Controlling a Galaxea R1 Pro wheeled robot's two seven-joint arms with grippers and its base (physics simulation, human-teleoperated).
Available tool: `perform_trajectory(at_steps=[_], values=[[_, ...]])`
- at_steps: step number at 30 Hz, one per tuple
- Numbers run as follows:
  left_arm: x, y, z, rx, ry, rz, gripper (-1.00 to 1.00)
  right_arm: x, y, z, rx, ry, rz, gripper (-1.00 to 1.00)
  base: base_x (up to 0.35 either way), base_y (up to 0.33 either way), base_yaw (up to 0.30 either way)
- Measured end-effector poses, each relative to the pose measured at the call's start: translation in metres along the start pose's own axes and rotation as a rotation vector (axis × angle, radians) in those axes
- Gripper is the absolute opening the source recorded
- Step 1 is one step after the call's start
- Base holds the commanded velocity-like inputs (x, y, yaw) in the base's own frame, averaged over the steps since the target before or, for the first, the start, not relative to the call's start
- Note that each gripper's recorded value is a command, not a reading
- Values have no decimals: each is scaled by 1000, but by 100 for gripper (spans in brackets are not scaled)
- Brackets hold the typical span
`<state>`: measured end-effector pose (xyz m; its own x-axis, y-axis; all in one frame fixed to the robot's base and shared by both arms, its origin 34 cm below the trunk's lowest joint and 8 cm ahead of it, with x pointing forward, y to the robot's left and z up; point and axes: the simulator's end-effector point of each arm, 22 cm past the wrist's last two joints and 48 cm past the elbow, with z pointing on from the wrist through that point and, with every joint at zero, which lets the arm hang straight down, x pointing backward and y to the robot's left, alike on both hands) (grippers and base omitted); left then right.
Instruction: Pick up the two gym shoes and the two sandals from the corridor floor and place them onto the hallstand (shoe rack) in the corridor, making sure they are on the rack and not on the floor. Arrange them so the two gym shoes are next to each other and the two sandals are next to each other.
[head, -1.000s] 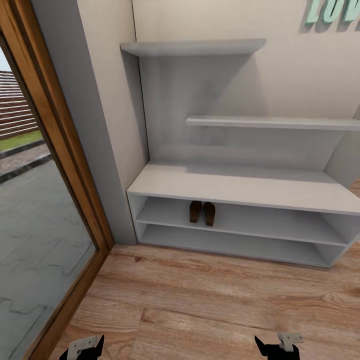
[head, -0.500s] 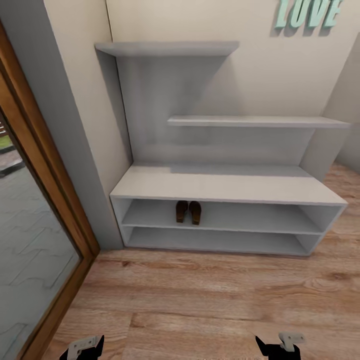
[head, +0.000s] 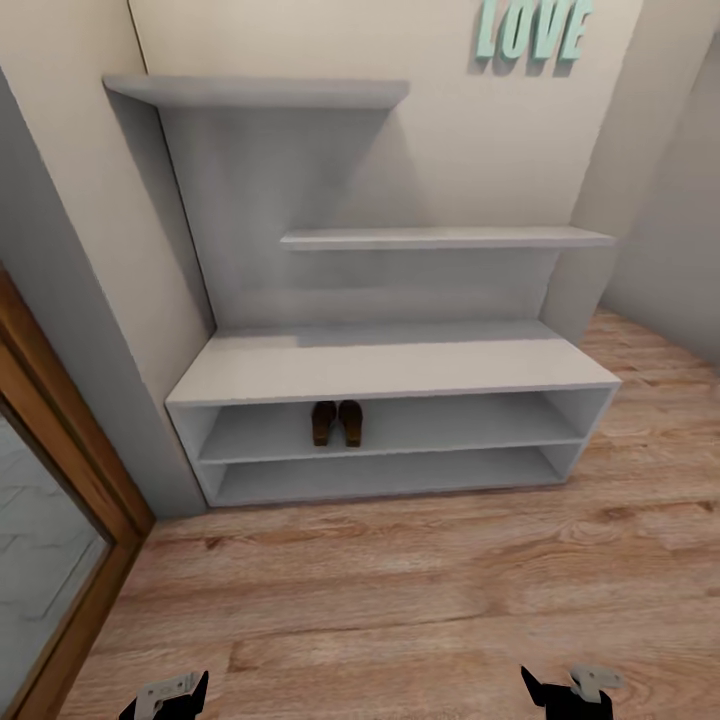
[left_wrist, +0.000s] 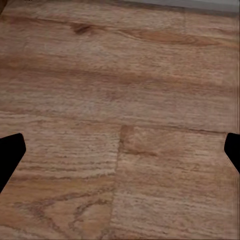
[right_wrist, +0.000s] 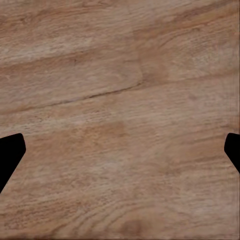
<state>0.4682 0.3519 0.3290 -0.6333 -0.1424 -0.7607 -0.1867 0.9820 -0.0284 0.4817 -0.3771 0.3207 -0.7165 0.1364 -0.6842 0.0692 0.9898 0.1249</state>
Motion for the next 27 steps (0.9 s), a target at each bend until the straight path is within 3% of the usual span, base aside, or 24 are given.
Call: perform_trajectory(at_steps=[27], values=[[14, 2, 0, -4, 30, 4, 100, 14, -1, 2, 3, 30, 3, 100, 0, 0, -229]])
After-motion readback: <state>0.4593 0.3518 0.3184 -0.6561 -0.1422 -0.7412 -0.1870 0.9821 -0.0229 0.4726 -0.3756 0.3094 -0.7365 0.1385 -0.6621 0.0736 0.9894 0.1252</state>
